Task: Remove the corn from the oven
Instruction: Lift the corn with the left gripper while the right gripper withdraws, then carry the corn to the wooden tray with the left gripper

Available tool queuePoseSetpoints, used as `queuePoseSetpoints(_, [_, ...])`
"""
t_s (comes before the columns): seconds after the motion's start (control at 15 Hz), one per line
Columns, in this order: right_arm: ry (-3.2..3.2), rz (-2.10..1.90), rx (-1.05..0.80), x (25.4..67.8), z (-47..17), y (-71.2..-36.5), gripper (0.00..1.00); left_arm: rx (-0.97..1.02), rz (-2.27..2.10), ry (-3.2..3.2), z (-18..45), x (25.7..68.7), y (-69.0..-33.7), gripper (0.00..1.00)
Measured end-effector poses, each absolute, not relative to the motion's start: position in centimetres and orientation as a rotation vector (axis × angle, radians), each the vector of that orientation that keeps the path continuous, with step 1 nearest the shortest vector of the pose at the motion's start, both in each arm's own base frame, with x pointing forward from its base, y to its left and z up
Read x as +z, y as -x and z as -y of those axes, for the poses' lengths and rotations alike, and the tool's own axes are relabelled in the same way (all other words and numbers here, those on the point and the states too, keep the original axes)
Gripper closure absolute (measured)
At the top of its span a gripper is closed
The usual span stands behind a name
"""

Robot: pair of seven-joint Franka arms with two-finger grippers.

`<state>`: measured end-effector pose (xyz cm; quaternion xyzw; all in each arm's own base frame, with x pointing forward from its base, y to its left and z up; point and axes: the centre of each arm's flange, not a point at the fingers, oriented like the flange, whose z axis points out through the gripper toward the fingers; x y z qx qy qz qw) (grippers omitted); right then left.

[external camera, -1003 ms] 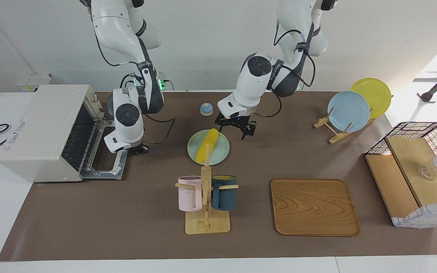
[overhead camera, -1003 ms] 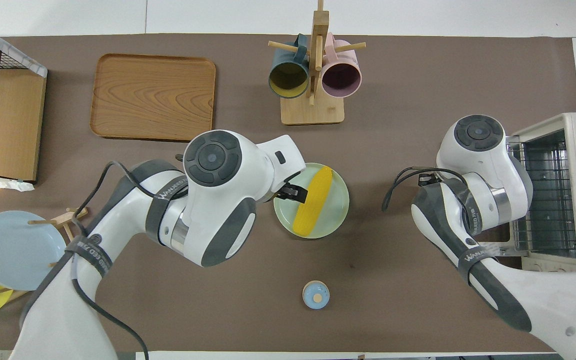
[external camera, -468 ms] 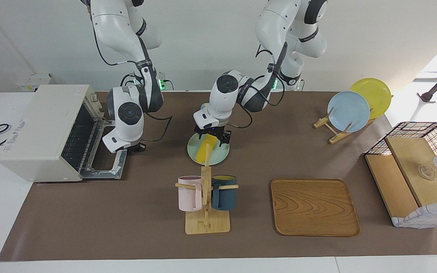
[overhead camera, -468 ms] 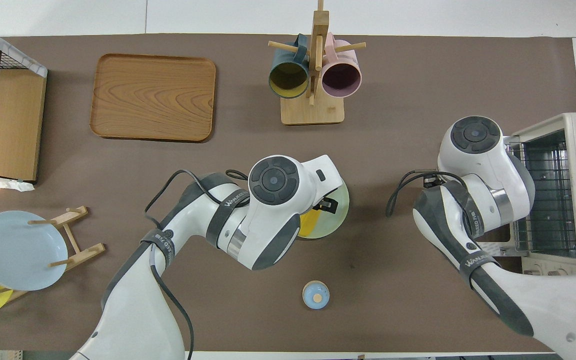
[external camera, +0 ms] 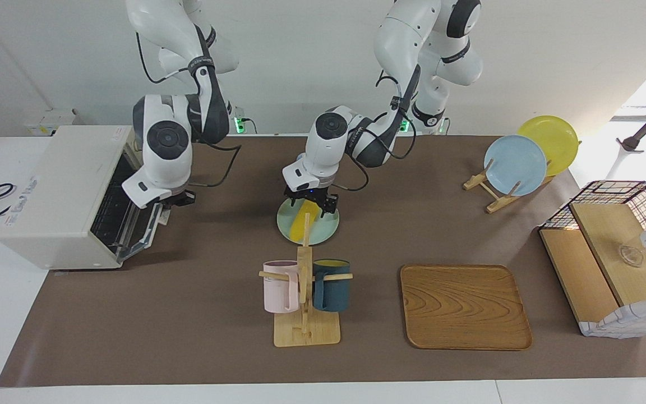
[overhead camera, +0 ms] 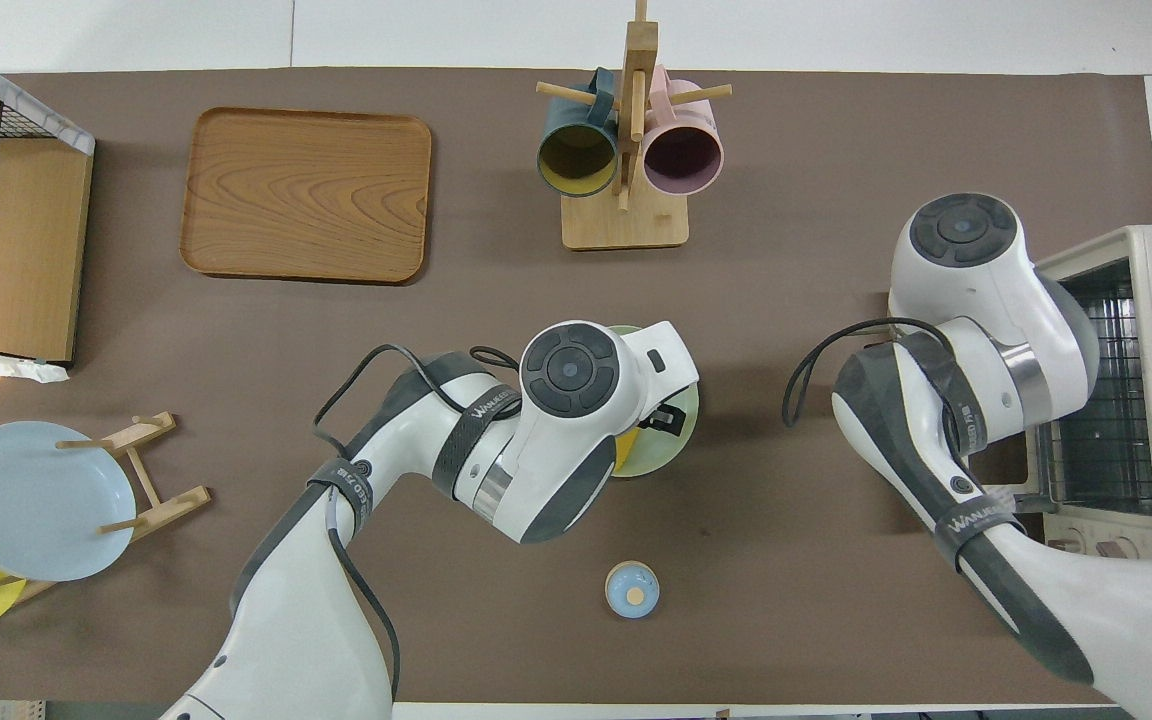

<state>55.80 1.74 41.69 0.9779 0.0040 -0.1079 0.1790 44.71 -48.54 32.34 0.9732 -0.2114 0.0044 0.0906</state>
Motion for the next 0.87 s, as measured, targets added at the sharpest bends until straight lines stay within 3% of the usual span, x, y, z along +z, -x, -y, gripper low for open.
queuePoseSetpoints(0.27, [-2.792, -0.054, -0.289, 45.2, 3.7, -55.0, 0.99, 0.001, 0.64, -2.898, 48.8, 31.1, -43.9, 0.0])
queuePoseSetpoints(0.6, [-2.807, -0.051, -0.321, 46.2, 6.3, -54.2, 0.99, -0.003, 0.626, -2.905, 48.5, 30.6, -43.8, 0.04])
queuePoseSetpoints(0.67, [-2.808, -0.049, -0.331, 46.5, 6.2, -53.9, 0.99, -0.003, 0.618, -2.906, 48.5, 30.6, -43.8, 0.11])
queuePoseSetpoints(0.8, [-2.807, -0.05, -0.339, 47.8, 6.0, -53.3, 0.99, -0.005, 0.597, -2.911, 48.5, 30.6, -43.8, 0.38])
queuePoseSetpoints(0.87, [-2.806, -0.055, -0.337, 48.9, 5.7, -52.9, 0.99, -0.003, 0.584, -2.913, 48.5, 30.7, -43.9, 0.46])
